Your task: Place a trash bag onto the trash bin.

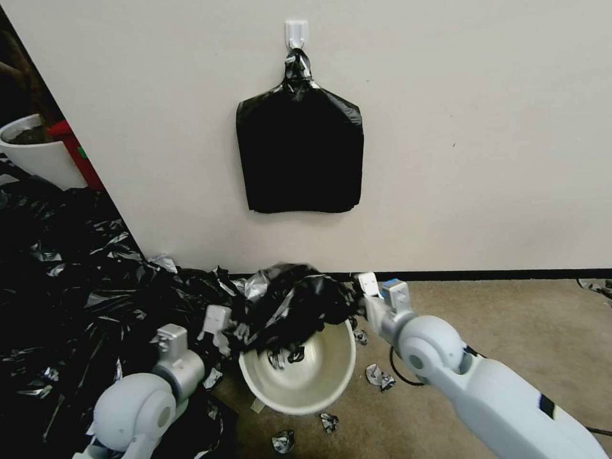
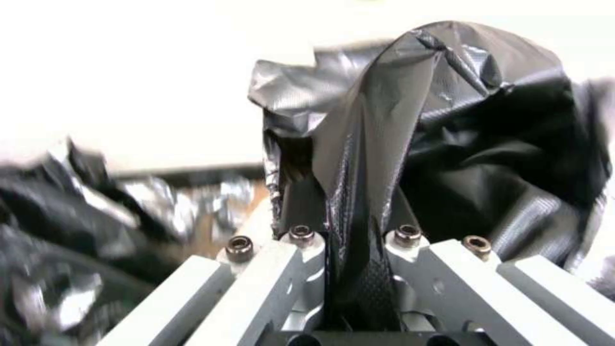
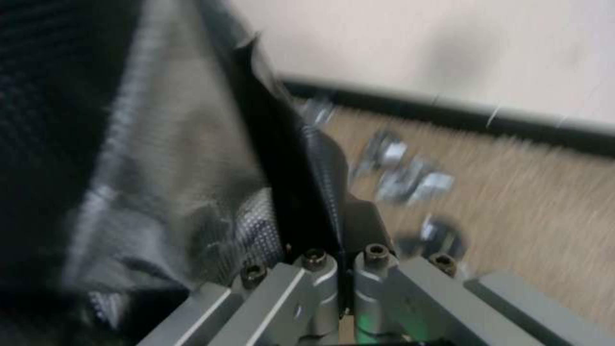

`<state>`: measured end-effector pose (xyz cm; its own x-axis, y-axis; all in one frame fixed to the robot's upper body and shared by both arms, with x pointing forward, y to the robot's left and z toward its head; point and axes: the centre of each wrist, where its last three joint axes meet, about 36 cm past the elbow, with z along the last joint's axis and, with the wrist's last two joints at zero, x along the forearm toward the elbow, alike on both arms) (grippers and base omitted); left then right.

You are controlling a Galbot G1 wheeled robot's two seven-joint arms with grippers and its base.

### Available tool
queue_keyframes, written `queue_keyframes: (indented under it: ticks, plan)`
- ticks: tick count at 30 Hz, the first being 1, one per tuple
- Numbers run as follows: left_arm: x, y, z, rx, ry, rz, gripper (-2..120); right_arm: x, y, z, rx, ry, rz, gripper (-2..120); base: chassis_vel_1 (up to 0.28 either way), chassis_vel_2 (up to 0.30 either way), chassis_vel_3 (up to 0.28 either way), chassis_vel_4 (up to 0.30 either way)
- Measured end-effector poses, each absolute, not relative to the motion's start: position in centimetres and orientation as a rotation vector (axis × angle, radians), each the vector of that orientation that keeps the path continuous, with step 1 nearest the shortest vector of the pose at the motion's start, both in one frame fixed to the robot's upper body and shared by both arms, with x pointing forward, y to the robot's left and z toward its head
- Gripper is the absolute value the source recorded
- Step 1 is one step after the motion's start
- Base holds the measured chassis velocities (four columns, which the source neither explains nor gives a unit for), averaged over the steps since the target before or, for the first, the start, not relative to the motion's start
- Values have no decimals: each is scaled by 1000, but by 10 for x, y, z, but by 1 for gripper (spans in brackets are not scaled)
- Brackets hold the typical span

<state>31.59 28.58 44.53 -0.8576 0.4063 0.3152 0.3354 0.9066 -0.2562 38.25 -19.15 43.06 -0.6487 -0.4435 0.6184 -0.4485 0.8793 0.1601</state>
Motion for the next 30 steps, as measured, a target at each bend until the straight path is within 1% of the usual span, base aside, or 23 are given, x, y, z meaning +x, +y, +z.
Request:
queue_keyframes:
  ticks: [9, 12, 13, 14, 15, 17, 18, 20, 21, 23, 24, 26, 27, 30]
  plan:
    - [327, 301, 452, -461, -2818, 385, 7, 344, -182, 415, 784, -2228, -131, 0, 0, 0, 0, 0]
    - [331, 305, 450, -424, -2832, 399, 7, 332, -172, 413, 808, -2289, -105, 12, 0, 0, 0, 0]
    - [331, 305, 450, -424, -2832, 399, 7, 332, -172, 413, 808, -2289, -105, 12, 0, 0, 0, 0]
    - [333, 307, 448, -408, -2831, 404, 7, 324, -168, 411, 811, -2337, -53, 18, 0, 0, 0, 0]
    - [335, 308, 446, -398, -2830, 409, 7, 317, -166, 411, 817, -2370, -17, 22, 0, 0, 0, 0]
    - [340, 312, 442, -379, -2831, 415, 7, 300, -162, 415, 848, -2404, 33, 32, 0, 0, 0, 0]
    - [340, 312, 442, -379, -2831, 415, 7, 300, -162, 415, 848, -2404, 33, 32, 0, 0, 0, 0]
    - [346, 315, 438, -369, -2835, 419, 7, 281, -160, 424, 902, -2438, 79, 41, 0, 0, 0, 0]
    - [346, 315, 438, -369, -2835, 419, 7, 281, -160, 424, 902, -2438, 79, 41, 0, 0, 0, 0]
    - [351, 315, 437, -370, -2842, 420, 7, 272, -159, 436, 945, -2488, 109, 53, 0, 0, 0, 0]
    - [351, 315, 437, -370, -2842, 420, 7, 272, -159, 436, 945, -2488, 109, 53, 0, 0, 0, 0]
    - [355, 316, 436, -374, -2852, 417, 7, 271, -162, 447, 972, -2529, 120, 64, 0, 0, 0, 0]
    - [355, 316, 436, -374, -2852, 417, 7, 271, -162, 447, 972, -2529, 120, 64, 0, 0, 0, 0]
    - [360, 321, 433, -415, -2885, 416, 7, 282, -173, 452, 1117, -2644, 41, 79, 0, 0, 0, 0]
